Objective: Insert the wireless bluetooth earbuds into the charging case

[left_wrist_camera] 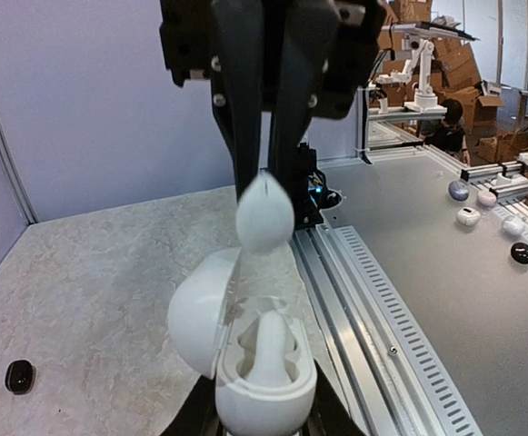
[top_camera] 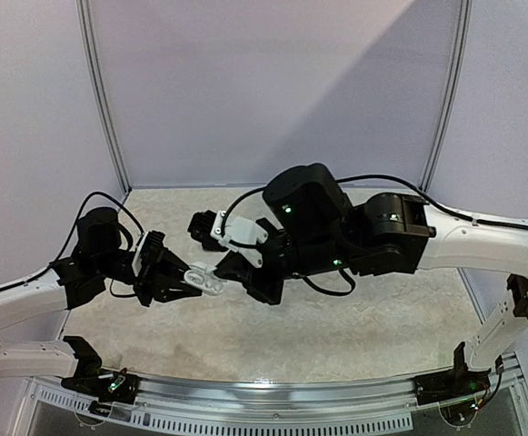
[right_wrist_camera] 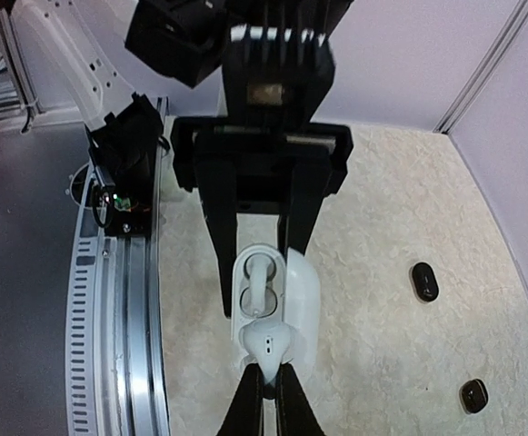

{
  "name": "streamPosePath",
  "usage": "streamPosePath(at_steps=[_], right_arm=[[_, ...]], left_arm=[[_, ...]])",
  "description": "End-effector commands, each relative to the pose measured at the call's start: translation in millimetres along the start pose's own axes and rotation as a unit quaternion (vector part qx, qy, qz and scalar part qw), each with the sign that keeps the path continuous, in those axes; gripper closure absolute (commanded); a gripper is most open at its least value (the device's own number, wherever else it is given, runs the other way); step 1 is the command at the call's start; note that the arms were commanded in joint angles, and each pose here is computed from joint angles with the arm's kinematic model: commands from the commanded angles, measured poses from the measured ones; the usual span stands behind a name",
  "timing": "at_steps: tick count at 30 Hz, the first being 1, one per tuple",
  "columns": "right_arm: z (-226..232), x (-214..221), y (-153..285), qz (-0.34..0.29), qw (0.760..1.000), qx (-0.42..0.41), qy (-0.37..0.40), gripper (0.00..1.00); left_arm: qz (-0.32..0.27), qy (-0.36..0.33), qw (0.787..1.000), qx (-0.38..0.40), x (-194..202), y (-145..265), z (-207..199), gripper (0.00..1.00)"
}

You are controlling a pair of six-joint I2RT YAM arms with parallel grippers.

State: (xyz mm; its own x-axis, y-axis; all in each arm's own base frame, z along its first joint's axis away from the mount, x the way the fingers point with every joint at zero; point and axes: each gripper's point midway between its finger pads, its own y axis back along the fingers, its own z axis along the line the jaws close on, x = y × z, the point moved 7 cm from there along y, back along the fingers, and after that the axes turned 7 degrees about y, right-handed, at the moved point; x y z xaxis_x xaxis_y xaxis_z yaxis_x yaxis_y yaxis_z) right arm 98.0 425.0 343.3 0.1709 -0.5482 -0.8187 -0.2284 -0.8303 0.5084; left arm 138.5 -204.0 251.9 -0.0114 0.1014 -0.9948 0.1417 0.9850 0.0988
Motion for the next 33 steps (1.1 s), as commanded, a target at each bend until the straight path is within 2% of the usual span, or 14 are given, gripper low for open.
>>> streamPosePath(at_steps=[1,17,20,24,29,33], right_arm=[[10.0,13.2,-13.4,0.048,0.998,-0.016,0.026,1.00],[10.3,28.9,-38.4,0.113,0.992,-0.005,0.050,1.00],[8.8,31.3,-42.7,0.125,0.991,0.003,0.053,0.91],[8.7,30.4,-41.7,0.125,0.991,0.005,0.047,0.73],[3.5,18.6,-22.8,0.099,0.995,0.015,0.026,0.68],[-2.4,1.6,3.3,0.051,0.998,0.031,0.002,0.68]], left_arm=[[-0.007,-0.006,1.000,-0.003,-6.0,0.9,-1.1,1.00],[-0.008,-0.004,1.000,-0.007,-6.9,1.2,-0.6,1.00],[-0.009,-0.005,1.000,-0.007,-7.6,1.4,-1.0,1.00],[-0.007,0.001,1.000,-0.008,-6.6,1.7,-1.0,1.00],[0.004,0.025,0.999,-0.021,0.6,2.0,1.0,1.00],[0.020,0.047,0.998,-0.042,7.9,2.7,4.4,1.00]])
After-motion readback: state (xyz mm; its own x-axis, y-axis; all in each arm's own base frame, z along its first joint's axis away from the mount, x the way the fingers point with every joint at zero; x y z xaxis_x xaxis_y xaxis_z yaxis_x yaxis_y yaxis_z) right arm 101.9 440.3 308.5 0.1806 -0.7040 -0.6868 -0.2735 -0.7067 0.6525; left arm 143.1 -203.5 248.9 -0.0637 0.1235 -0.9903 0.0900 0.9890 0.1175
